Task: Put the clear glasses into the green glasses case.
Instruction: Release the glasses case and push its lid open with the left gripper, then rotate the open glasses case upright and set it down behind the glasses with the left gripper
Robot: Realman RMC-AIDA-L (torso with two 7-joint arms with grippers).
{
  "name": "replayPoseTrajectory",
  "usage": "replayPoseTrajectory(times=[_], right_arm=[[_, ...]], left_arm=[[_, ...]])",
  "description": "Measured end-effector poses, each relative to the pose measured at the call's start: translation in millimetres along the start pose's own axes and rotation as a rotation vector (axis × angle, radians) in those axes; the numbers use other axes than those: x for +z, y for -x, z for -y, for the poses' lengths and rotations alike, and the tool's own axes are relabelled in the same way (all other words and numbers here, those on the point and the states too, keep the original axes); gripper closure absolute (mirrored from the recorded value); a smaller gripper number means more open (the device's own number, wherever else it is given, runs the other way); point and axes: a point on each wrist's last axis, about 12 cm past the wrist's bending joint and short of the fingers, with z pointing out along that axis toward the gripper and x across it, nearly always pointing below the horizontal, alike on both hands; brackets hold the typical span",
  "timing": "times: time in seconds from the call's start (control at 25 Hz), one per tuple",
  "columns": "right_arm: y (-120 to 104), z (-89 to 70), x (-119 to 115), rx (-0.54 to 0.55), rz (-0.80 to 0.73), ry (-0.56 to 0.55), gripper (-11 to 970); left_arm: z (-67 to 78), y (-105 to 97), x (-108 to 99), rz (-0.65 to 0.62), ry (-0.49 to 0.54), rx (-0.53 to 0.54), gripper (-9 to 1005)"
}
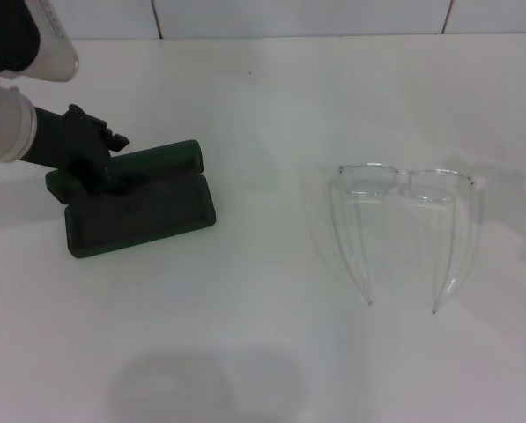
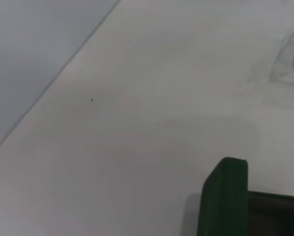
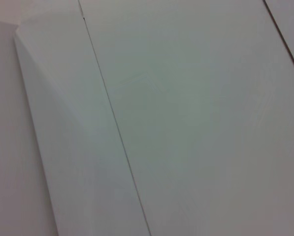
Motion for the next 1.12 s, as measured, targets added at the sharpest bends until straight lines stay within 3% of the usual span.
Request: replayPoseTrajectory(times=[0.2,0.4,0.52,0.72,0.92,1.12], right_arm=[[-1,0.2,-2,0.012,0.016,-0.015,898],[-3,0.0,-3,0.022,0.015,-0.022,898],[-4,-0.1,-3,0.027,0.016,-0.028,898],[-5,0.1,-9,0.034,0.02,-0.048,898],[-7,-0.6,-15,0.043,0.023,-0.067,897],[-9,-1.8,-22,0.051,0.021,-0.084,897]], left_arm=[[4.0,1,0,0.016,-0.017,-0.01,326],[6.6,4,1,0.031,-0.033,-0.016,564],[10.8,8,-1,0.045,-0.049,0.002,779],[22.4,24,-8,0.071,-0.049,0.061,786],[45.6,50,-12,0.135,-0.077,0.181,784],[69.0,76,-1,0.149,-0.119,0.295,781]])
